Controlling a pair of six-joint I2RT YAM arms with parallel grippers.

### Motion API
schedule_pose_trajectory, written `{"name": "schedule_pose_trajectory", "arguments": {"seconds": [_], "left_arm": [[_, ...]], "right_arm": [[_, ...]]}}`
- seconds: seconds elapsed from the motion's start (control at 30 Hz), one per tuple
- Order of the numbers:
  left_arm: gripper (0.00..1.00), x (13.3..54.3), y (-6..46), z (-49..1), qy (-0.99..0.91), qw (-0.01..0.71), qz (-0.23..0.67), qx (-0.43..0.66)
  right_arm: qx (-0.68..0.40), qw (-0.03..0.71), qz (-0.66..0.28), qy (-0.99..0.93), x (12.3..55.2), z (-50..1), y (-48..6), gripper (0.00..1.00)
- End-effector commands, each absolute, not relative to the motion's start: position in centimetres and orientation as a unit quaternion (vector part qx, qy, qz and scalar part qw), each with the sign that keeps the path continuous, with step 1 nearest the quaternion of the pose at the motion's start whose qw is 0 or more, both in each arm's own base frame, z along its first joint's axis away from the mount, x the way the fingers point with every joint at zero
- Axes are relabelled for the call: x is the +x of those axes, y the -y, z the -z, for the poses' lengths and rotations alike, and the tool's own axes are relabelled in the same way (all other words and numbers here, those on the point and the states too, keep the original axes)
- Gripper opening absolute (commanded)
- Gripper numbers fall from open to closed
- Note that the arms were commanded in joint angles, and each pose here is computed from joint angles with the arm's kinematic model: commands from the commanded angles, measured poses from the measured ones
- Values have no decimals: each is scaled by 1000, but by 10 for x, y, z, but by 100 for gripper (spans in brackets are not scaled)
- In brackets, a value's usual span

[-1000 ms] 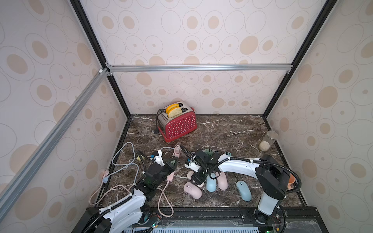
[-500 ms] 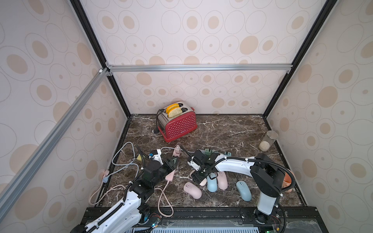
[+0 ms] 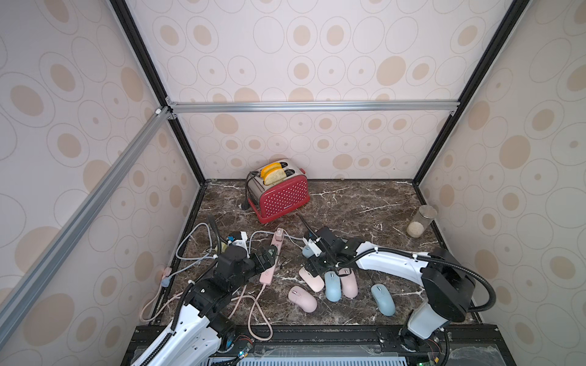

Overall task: Unplug the wireless mouse
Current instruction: Place the mouse at the center of the board, then remove the plug from the socket.

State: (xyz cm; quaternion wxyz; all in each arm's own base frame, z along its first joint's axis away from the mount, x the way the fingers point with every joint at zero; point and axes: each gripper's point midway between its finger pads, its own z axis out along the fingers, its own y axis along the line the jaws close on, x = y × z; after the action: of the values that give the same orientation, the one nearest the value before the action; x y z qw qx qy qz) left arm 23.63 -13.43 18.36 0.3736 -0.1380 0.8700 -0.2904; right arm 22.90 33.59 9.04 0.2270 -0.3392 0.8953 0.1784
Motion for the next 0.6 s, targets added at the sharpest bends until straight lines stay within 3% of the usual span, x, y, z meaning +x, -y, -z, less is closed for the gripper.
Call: {"name": "schedule_pose_trajectory", "arguments": {"seconds": [0.0,0.07,0.3,0.57], "left_arm": [[72,243,137,-166,-916,331,215,-76],[67,254,139,-156,-930,315,181,-57],[69,286,125,-130,-954,294,46,-20],[66,302,130,-116,-962,272,2,19]], "right_arm": [[-295,259,-209,-896,253,-111,-336,76],[-277,255,-235,-896,261,-116,-338,74],[-271,260,-276,-885,268,-128,-347,73],[-274,255,-288,-881,264,-124,-347,73]]}}
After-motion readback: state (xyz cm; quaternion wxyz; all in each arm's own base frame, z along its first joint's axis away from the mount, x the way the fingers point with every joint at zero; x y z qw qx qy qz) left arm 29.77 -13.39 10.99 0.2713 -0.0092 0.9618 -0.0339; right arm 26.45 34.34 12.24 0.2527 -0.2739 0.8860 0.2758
